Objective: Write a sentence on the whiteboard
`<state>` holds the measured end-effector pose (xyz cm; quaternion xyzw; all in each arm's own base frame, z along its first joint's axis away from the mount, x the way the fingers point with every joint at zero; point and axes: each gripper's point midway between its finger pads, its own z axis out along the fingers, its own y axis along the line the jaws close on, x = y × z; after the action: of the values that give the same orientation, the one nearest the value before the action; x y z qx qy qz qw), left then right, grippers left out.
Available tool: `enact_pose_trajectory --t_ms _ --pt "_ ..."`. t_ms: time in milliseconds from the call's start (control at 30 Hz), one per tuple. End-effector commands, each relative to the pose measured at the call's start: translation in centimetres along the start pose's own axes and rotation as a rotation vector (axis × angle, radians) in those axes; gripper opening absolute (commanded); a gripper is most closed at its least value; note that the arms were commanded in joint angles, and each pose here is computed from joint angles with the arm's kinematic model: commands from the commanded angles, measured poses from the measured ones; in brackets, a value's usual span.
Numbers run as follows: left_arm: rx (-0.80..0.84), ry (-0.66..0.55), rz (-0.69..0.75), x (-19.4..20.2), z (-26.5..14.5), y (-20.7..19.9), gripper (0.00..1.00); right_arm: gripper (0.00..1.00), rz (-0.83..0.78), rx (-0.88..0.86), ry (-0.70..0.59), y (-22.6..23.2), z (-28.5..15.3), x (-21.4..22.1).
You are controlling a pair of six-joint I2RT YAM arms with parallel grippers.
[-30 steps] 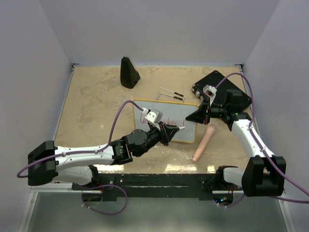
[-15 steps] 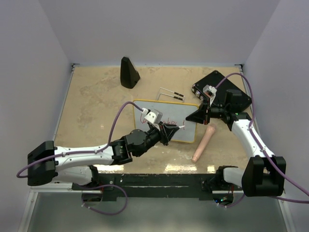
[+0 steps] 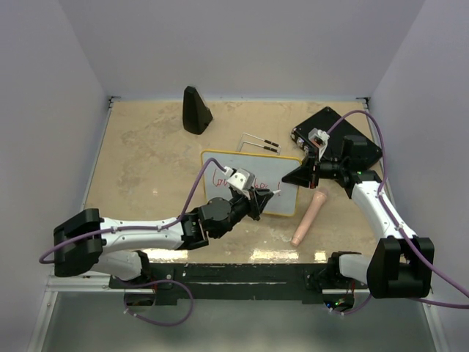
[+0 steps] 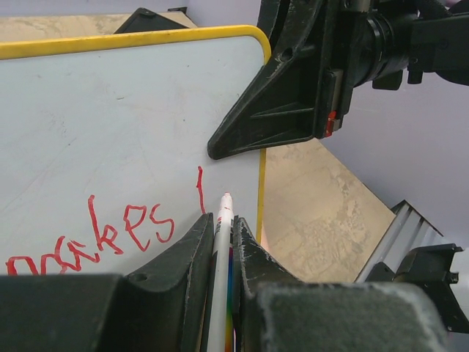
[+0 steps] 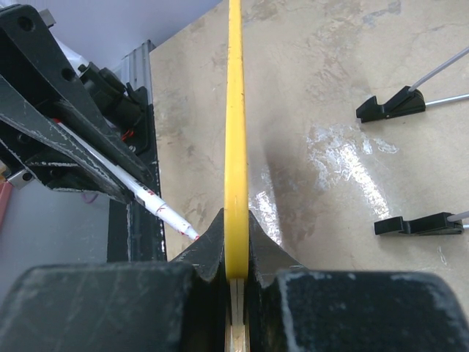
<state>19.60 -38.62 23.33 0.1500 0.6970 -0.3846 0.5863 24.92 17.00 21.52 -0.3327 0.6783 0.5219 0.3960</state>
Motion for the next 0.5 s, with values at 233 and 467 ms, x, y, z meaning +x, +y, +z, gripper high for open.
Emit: enact_pose_trajectory --t_ms 233,467 --pt "-0.027 -0.107 -0.027 -2.60 1.13 -0.57 0.00 0.00 -0.077 -0.088 -0.033 2.13 -0.25 -1.52" --pt "-0.055 -0.109 -0.021 -2.23 1.59 -0.16 0.00 0.00 -0.071 -0.088 -0.033 2.16 -0.24 -1.39"
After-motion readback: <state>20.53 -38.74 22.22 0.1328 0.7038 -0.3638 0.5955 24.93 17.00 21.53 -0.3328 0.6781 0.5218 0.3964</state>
